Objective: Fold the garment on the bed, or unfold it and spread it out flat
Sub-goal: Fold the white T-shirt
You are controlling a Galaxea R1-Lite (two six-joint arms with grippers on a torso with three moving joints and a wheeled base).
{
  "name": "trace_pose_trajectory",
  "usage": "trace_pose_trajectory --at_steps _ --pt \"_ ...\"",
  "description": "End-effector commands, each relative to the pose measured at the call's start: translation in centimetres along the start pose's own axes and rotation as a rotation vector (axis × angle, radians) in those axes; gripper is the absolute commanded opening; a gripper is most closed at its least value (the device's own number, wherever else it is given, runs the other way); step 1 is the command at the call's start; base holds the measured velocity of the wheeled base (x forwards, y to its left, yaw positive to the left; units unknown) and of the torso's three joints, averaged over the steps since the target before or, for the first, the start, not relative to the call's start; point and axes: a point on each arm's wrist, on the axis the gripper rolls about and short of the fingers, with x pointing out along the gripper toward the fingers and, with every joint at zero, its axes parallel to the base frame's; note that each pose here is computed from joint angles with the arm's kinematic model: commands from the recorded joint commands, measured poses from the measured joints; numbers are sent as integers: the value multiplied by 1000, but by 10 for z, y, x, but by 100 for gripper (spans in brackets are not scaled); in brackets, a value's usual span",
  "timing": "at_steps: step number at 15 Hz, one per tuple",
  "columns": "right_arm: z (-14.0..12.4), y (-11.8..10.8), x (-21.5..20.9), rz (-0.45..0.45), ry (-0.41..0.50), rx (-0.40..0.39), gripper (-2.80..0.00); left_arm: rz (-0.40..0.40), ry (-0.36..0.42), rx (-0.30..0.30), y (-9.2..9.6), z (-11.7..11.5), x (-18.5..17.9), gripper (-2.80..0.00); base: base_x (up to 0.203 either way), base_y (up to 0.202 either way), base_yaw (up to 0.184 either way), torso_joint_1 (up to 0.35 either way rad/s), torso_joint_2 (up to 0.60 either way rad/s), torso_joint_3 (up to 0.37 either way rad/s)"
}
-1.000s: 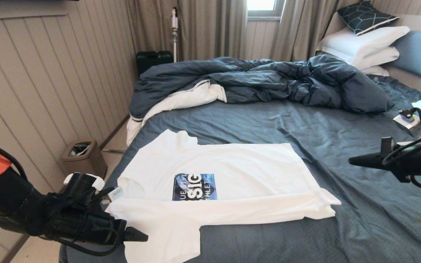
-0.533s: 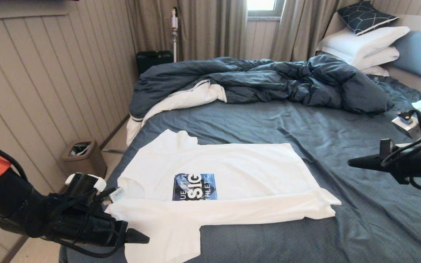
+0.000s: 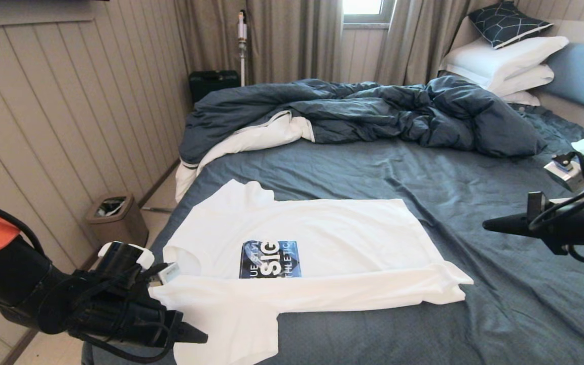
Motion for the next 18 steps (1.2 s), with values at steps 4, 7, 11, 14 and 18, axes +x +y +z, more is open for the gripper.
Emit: trace_pose_trajectory --at_steps 4,7,11,14,18 --pt "1 1 -1 3 -6 -3 -280 -1 -3 9 -1 -1 -2 -280 0 0 0 0 0 0" --pt "1 2 -2 5 -7 -4 -280 -2 -4 13 -2 -2 -3 -280 0 0 0 0 0 0" --pt "0 2 -2 5 -3 -2 -280 -15 -51 35 -10 1 -15 -280 0 0 0 0 0 0" --pt "0 2 -2 5 -4 -3 -280 -61 -144 49 -27 17 -38 -280 0 0 0 0 0 0" --pt "0 0 0 4 1 1 -280 -163 -157 27 -53 45 -77 -280 0 0 0 0 0 0"
